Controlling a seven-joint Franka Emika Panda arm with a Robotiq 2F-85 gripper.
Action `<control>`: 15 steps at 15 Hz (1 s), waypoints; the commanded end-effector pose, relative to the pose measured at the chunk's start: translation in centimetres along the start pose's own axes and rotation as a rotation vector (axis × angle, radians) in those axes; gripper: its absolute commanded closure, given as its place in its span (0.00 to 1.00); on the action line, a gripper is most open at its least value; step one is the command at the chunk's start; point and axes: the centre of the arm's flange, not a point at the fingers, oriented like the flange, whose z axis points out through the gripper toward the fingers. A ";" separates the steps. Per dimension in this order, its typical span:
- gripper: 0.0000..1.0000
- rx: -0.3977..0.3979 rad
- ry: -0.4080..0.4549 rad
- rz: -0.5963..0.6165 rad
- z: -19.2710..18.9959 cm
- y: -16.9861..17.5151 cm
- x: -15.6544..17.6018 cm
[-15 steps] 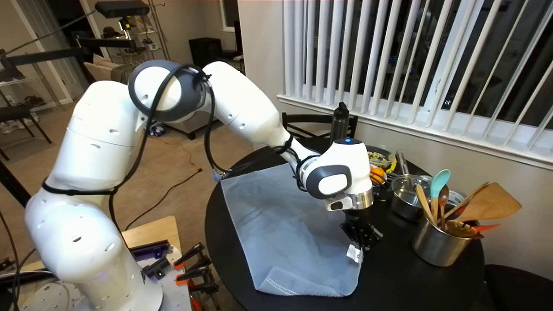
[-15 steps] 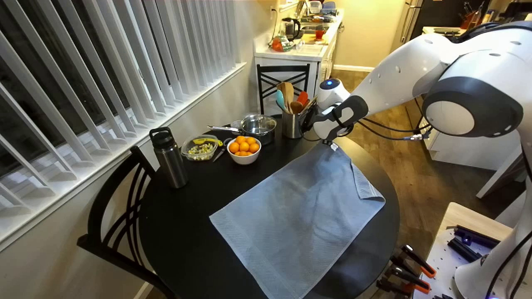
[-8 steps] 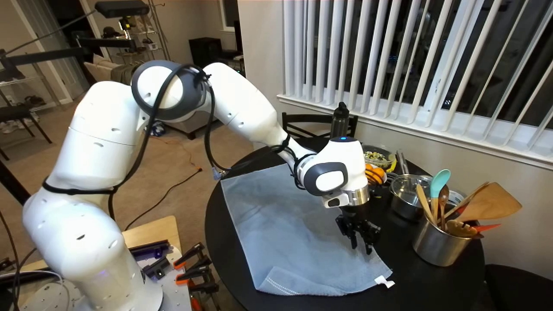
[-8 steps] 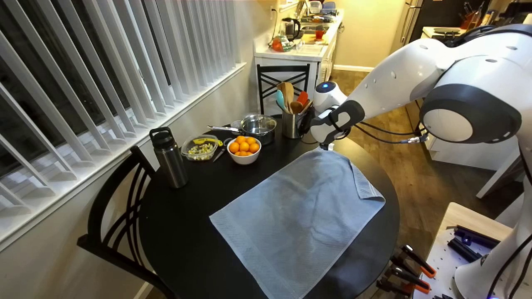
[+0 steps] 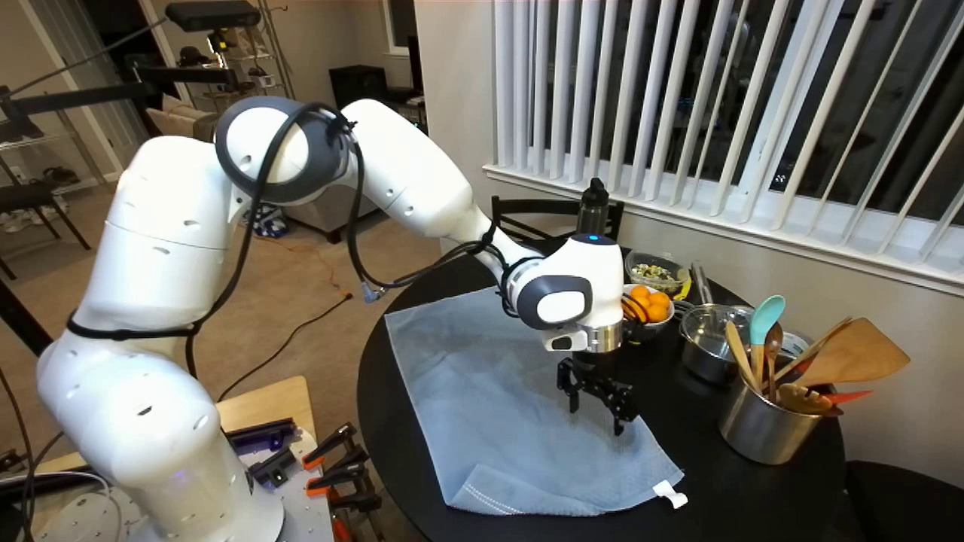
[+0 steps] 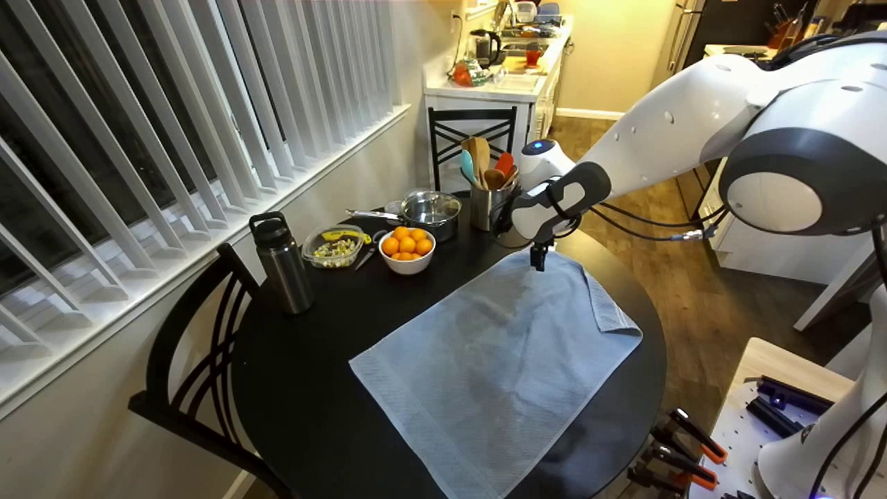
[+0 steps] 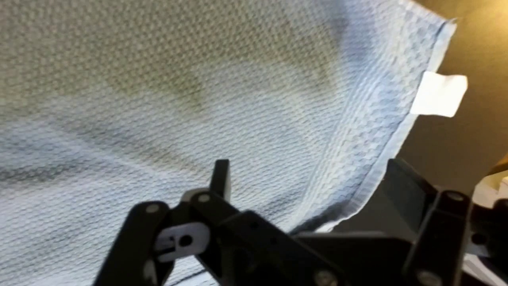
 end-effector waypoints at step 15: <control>0.00 -0.198 0.063 0.093 -0.2 5.6 19.0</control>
